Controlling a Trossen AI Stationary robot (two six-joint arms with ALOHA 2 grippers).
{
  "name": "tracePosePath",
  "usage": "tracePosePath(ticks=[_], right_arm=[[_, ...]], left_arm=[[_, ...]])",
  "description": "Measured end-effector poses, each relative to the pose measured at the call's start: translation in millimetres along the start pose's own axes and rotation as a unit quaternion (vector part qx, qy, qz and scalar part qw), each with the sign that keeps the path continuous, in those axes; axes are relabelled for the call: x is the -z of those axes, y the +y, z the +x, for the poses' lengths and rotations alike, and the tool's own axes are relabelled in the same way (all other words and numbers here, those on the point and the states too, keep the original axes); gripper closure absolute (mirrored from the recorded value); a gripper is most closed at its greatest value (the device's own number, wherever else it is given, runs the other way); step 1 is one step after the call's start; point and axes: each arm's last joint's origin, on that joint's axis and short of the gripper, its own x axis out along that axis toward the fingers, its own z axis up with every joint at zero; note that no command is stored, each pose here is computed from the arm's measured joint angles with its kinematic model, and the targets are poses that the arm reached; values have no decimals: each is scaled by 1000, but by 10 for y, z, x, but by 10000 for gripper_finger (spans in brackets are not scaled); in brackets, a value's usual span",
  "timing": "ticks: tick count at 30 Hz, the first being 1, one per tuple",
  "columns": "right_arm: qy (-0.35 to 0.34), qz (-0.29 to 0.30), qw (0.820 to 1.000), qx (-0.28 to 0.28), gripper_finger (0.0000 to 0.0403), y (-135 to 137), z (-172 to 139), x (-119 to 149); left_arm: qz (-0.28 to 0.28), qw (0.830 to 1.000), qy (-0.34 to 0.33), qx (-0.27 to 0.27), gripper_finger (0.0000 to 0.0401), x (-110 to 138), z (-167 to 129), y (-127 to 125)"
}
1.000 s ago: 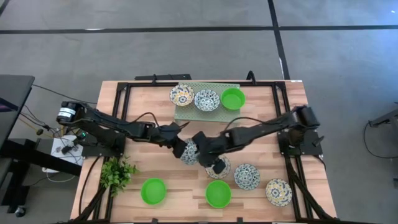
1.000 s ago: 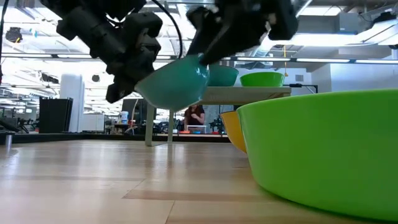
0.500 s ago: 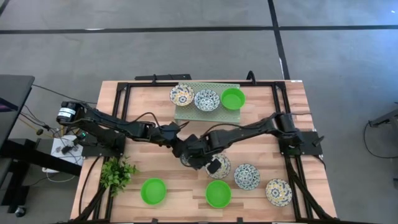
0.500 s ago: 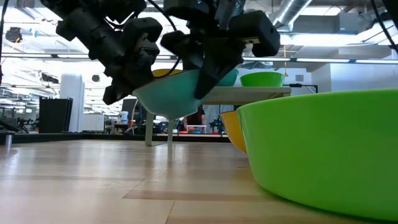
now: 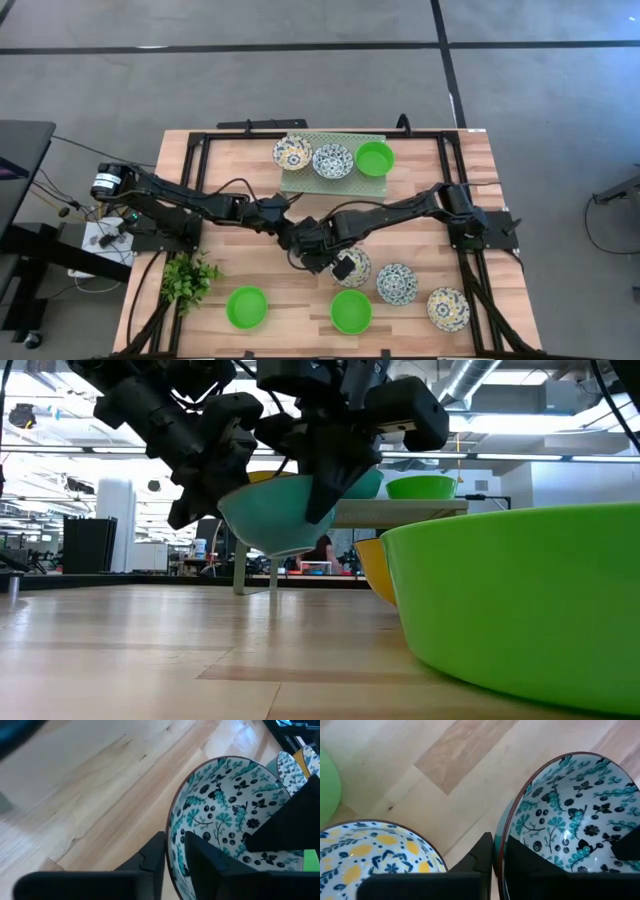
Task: Pick & Place Mini bowls
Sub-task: Stack the bottom blue patterned bowl on the blue patterned bowl on the shelf
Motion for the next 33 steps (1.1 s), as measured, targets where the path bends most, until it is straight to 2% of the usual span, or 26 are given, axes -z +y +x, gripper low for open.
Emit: tracePosePath(ticks=[4,10,16,21,28,33], right_arm=[[-1,2,1000,0,365,29,-2,-20],[29,27,999,-37,393,136,-9,14],[64,54,995,-54,371,245,-110,49],[49,51,996,-48,393,295,-324,38],[-4,57,998,12,383,281,-877,80],[-24,73,992,102,394,246,-1361,218]], left_arm=[[0,1000,2,3,302,4,-1,-6],[5,1000,-8,23,293,-1,-76,-73],[13,994,-39,96,295,-107,-430,-205],[47,985,-78,144,295,-162,-735,-286],[57,982,-106,144,295,-135,-871,-217],[58,984,-103,133,295,-76,-850,-151]])
